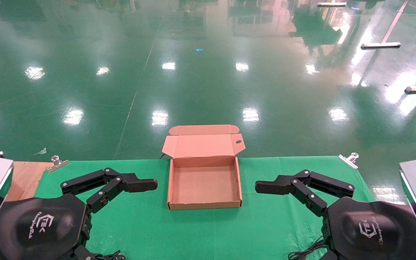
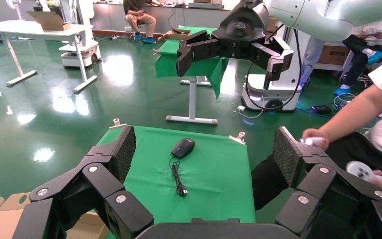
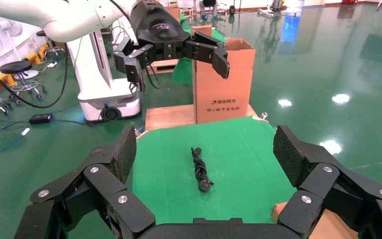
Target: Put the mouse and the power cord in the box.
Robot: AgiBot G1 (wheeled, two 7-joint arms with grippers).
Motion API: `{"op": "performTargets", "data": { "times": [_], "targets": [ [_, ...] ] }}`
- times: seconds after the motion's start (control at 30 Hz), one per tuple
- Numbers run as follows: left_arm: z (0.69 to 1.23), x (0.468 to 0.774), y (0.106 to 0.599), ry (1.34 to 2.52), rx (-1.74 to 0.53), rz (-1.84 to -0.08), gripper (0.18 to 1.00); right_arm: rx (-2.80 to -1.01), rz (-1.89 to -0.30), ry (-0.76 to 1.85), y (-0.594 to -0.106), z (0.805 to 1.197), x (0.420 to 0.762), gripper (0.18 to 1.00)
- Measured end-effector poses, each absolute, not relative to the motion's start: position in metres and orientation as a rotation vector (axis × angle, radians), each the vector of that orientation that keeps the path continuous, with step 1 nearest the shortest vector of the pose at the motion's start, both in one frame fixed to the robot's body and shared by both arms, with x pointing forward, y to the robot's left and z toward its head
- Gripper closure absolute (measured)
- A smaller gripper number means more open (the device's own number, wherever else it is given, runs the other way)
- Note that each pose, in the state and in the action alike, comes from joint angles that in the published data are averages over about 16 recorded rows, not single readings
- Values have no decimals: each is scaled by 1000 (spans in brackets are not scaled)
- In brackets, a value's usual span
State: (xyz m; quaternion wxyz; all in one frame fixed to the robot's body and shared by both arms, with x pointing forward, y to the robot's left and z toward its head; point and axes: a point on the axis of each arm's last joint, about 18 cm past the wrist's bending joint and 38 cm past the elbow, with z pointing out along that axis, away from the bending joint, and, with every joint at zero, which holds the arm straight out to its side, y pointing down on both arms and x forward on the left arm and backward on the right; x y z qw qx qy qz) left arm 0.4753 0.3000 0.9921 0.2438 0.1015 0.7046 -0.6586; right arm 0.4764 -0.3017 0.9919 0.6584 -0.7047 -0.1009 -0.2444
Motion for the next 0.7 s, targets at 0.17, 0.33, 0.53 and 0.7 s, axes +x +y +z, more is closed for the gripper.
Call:
{"op": "performTargets", "data": {
  "times": [0.17, 0.33, 0.53, 0.7],
  "targets": [
    [992, 475, 300, 1925, 277, -1799, 184, -1596, -553, -229, -302, 992, 476, 178],
    [992, 475, 300, 1925, 277, -1799, 184, -1596, -553, -228, -302, 992, 476, 178],
    [992, 475, 300, 1925, 277, -1799, 184, -1596, -553, -228, -302, 992, 476, 178],
    [992, 475, 300, 1925, 277, -1799, 184, -1596, -553, -228, -302, 992, 476, 178]
  ]
}}
